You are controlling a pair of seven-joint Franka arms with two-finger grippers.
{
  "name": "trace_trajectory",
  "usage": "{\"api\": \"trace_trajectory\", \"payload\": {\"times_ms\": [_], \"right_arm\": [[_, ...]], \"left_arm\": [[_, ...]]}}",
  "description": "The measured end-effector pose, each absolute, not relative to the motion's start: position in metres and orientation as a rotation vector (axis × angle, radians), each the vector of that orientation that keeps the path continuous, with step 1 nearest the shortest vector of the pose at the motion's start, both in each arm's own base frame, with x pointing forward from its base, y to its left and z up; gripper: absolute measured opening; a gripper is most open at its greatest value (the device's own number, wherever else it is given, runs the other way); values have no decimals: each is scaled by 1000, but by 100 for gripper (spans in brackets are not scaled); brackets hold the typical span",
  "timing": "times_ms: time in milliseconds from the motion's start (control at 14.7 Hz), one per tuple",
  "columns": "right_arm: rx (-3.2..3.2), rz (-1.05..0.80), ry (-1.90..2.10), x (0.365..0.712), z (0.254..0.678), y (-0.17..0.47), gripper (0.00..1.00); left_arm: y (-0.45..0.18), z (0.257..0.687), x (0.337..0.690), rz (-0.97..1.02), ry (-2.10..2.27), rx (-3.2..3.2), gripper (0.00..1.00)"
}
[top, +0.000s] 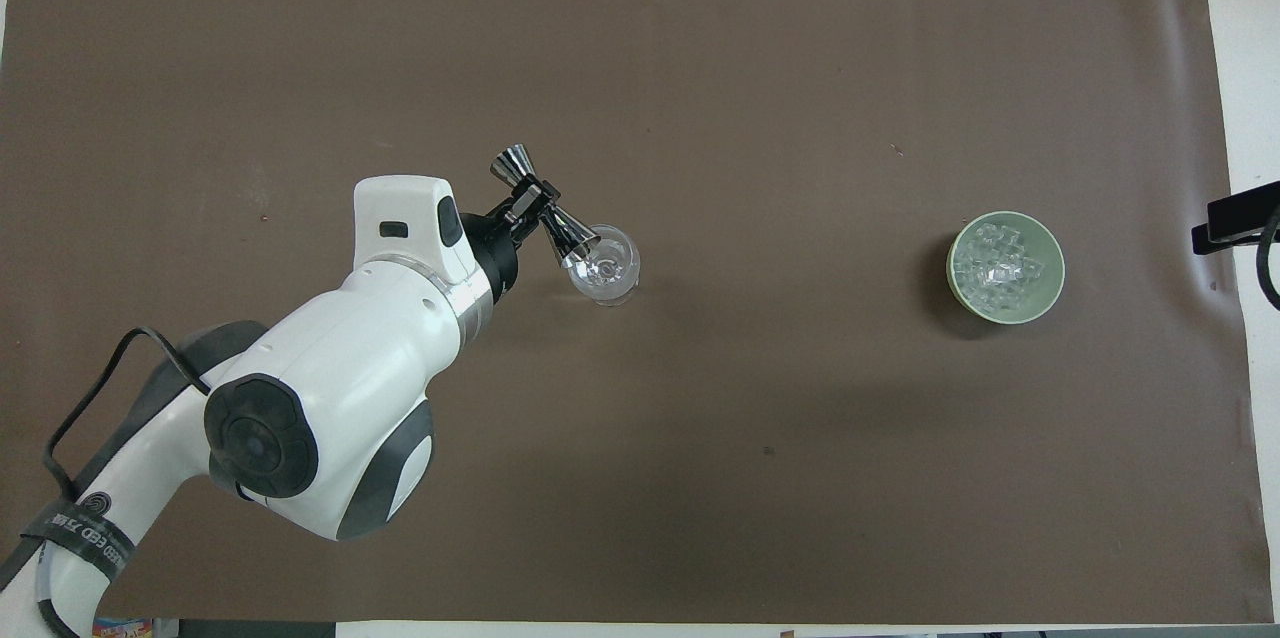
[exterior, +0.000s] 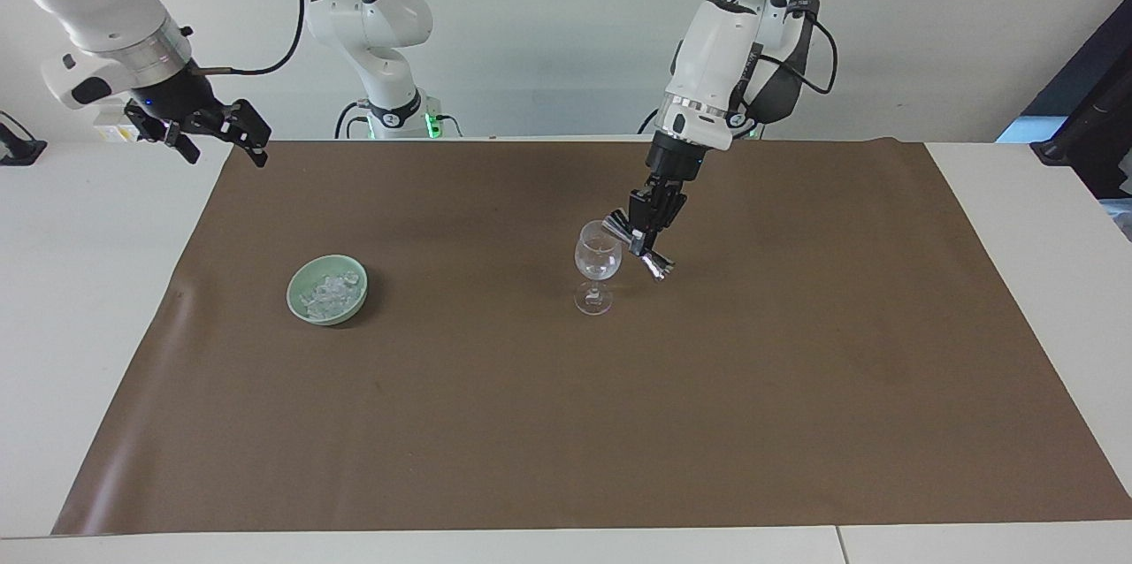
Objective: Pour wine and add ice with both arms
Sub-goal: 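Tilt the silver bottle over the glass to pour with the left gripper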
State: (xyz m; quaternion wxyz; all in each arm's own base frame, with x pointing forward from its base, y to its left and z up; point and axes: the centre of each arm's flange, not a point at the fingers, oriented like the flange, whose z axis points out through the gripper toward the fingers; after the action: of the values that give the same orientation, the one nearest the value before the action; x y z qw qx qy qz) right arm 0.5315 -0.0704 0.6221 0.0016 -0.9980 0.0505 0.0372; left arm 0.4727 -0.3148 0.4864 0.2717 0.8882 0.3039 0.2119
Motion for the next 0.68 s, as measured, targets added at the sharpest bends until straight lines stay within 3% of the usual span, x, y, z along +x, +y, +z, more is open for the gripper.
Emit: {"api": "trace_trajectory", "payload": {"times_ms": [682], "right_arm": [[-3132, 117, 159, 531, 622, -70, 100]], "left_arm": [[-325, 496, 475, 739, 604, 2494, 21]]}}
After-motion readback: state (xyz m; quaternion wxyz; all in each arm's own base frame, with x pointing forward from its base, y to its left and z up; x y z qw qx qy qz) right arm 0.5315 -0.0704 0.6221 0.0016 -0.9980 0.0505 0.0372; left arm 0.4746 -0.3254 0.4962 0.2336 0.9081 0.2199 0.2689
